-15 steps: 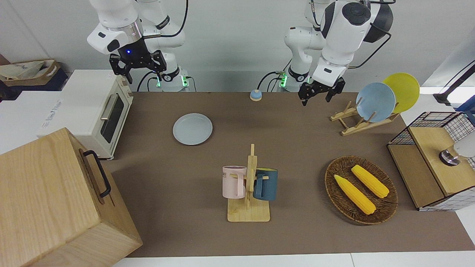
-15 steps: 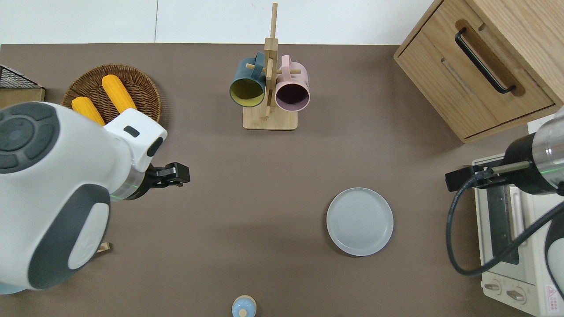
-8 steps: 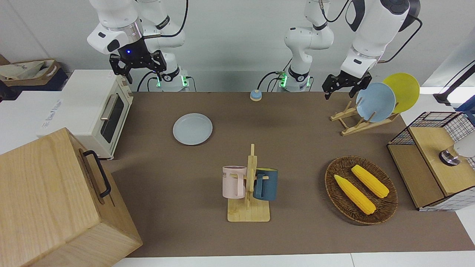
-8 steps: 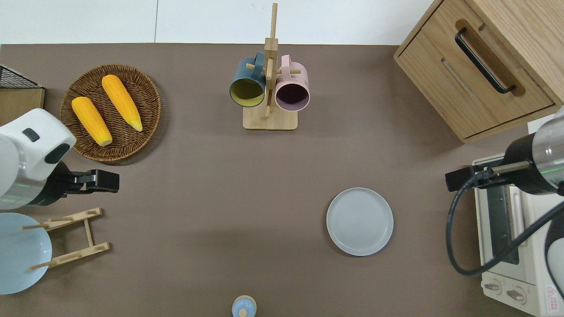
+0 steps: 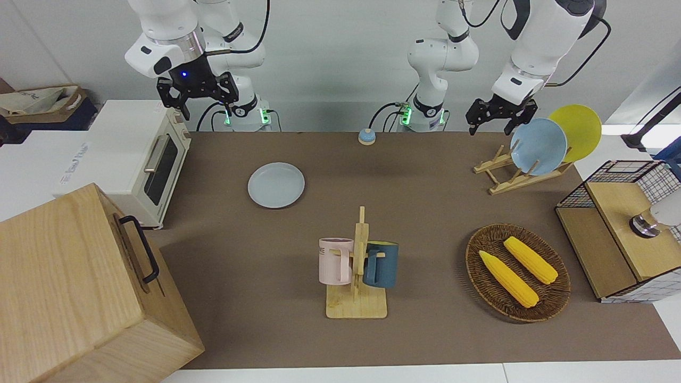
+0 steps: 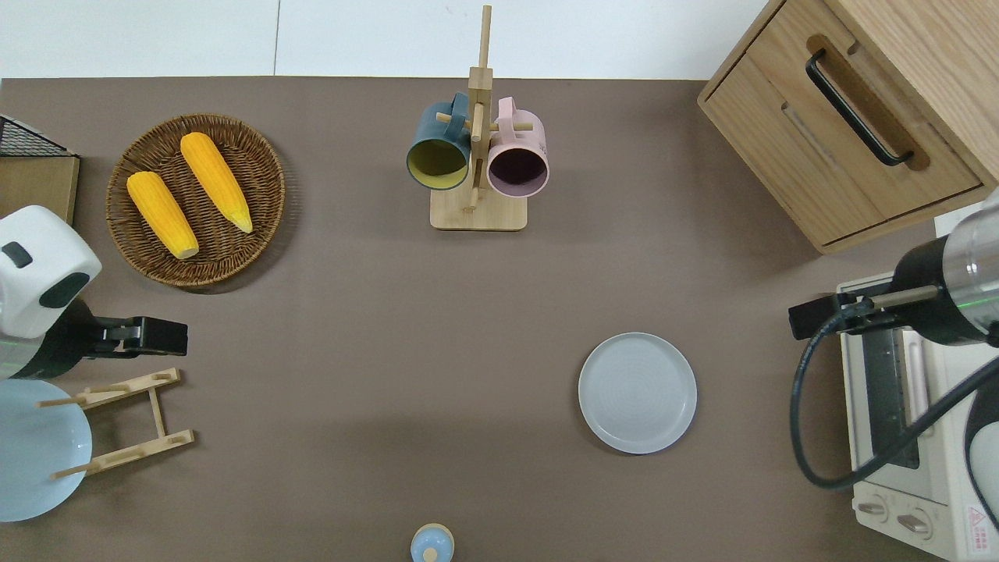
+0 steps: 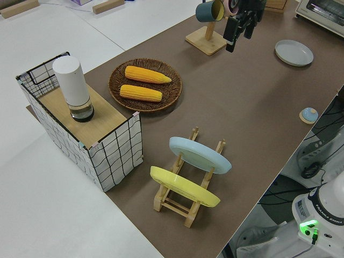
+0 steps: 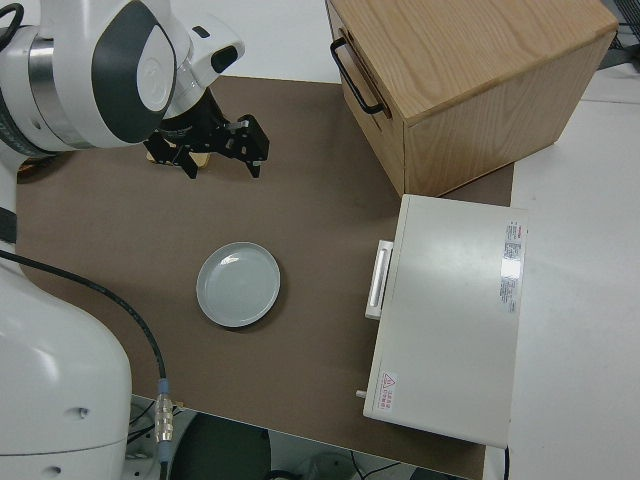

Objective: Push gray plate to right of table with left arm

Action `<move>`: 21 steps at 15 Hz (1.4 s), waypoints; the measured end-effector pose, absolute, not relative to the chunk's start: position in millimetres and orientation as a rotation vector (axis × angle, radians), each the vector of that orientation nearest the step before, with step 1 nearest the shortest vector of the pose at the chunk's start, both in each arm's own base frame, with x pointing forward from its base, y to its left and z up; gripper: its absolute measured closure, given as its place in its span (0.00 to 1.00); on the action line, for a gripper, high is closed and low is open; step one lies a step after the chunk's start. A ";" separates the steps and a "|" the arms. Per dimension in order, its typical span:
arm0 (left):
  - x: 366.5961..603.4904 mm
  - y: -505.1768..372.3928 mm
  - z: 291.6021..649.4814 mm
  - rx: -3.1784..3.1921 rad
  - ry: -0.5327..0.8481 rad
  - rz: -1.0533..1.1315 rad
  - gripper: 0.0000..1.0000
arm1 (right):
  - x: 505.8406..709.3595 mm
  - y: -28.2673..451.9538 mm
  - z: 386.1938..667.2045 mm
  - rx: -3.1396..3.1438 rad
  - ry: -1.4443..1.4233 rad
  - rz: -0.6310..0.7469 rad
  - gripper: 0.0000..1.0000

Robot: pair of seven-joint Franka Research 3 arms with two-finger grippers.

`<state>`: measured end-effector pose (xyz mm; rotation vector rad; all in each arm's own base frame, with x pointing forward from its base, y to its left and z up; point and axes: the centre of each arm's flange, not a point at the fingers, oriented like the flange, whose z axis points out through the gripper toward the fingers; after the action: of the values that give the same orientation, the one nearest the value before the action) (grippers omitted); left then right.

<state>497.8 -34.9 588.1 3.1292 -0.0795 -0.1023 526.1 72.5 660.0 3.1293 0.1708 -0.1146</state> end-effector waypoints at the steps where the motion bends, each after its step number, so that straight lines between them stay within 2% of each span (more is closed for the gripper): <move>1: 494.2 -35.7 585.4 3.127 -0.110 -0.108 0.00 | 526.1 72.5 660.0 3.129 0.171 -0.115 0.01; 5: 487.2 -37.3 578.9 3.125 -0.147 -0.114 0.00 | 526.1 72.5 660.0 3.129 0.171 -0.115 0.01; 13: 485.9 -5.8 581.0 3.137 -0.096 -0.112 0.00 | 526.1 72.5 660.0 3.129 0.171 -0.115 0.01; 17: 481.4 24.2 585.6 3.133 -0.093 -0.107 0.00 | 526.1 72.5 660.0 3.129 0.171 -0.115 0.01; 21: 481.0 18.0 587.2 3.132 -0.111 -0.098 0.00 | 526.1 72.5 660.0 3.129 0.171 -0.115 0.01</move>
<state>481.0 18.0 587.2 3.1323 -0.1112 -0.0983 526.1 72.5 660.0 3.1293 0.1707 -0.1146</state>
